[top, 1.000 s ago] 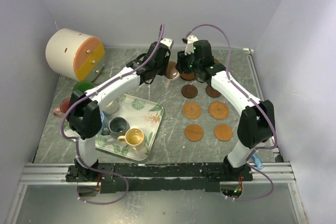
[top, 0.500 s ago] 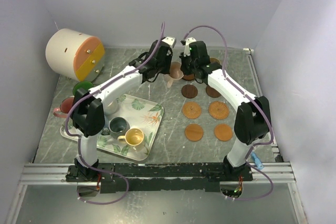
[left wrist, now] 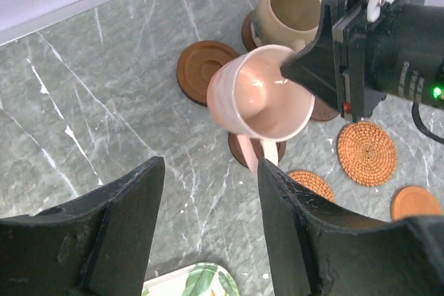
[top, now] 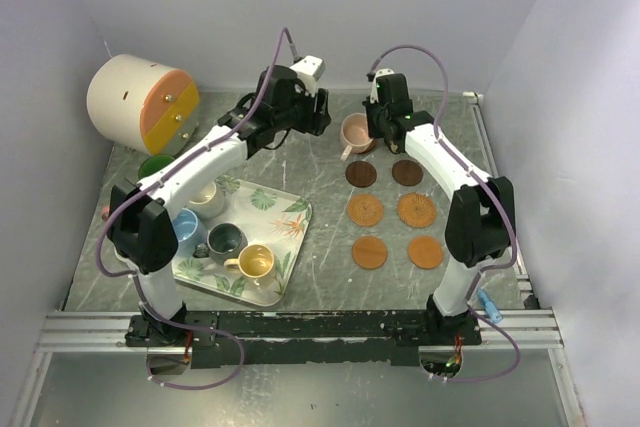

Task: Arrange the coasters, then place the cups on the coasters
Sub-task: Place the cup on the coaster.

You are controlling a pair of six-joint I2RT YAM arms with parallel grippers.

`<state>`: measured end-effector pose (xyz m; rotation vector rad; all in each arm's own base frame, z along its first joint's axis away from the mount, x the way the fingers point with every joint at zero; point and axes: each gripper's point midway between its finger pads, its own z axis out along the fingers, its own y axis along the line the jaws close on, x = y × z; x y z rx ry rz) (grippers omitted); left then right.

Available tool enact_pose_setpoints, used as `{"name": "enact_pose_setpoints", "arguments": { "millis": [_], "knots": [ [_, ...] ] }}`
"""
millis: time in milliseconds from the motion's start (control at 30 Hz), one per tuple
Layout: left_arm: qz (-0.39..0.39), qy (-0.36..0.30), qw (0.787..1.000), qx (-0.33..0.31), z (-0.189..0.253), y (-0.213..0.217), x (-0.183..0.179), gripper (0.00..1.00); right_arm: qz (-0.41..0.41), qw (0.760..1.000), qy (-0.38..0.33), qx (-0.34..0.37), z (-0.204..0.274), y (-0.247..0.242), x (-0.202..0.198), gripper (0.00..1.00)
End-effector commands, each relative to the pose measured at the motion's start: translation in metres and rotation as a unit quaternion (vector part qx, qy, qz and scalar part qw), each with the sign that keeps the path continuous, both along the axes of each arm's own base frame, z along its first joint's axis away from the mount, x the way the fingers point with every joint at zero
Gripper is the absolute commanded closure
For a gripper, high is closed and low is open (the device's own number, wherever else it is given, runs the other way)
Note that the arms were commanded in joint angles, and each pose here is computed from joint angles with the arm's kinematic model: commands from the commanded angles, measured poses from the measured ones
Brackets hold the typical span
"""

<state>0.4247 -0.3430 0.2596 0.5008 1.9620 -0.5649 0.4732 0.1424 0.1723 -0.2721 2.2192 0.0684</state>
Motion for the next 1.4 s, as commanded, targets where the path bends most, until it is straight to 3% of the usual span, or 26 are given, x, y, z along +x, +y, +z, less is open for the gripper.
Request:
{"name": "enact_pose_setpoints", "arguments": {
  "millis": [0,200,300,400,800,1367],
  "knots": [
    [-0.025,-0.019,0.999,-0.019,0.016,0.014,0.0,0.33,-0.039,0.998,-0.038,0.021,0.026,-0.015,0.032,1.0],
    [-0.037,-0.031,0.999,-0.011,0.015,0.028,-0.006,0.29,-0.059,0.997,-0.029,0.036,0.022,-0.027,0.059,1.0],
    [-0.048,-0.034,0.998,-0.004,0.012,0.033,-0.01,0.17,-0.062,0.997,-0.017,0.038,0.016,-0.027,0.074,1.0],
    [-0.053,-0.042,0.998,0.007,0.01,0.037,-0.011,0.12,-0.063,0.997,-0.009,0.039,0.008,-0.025,0.085,1.0],
    [-0.039,-0.078,0.996,0.031,0.014,0.052,-0.013,0.1,-0.073,0.996,0.018,0.037,-0.017,-0.025,0.107,1.0],
    [-0.042,-0.078,0.995,0.035,0.011,0.051,-0.012,0.11,-0.067,0.996,0.056,0.032,-0.044,-0.027,0.105,1.0]
  ]
}}
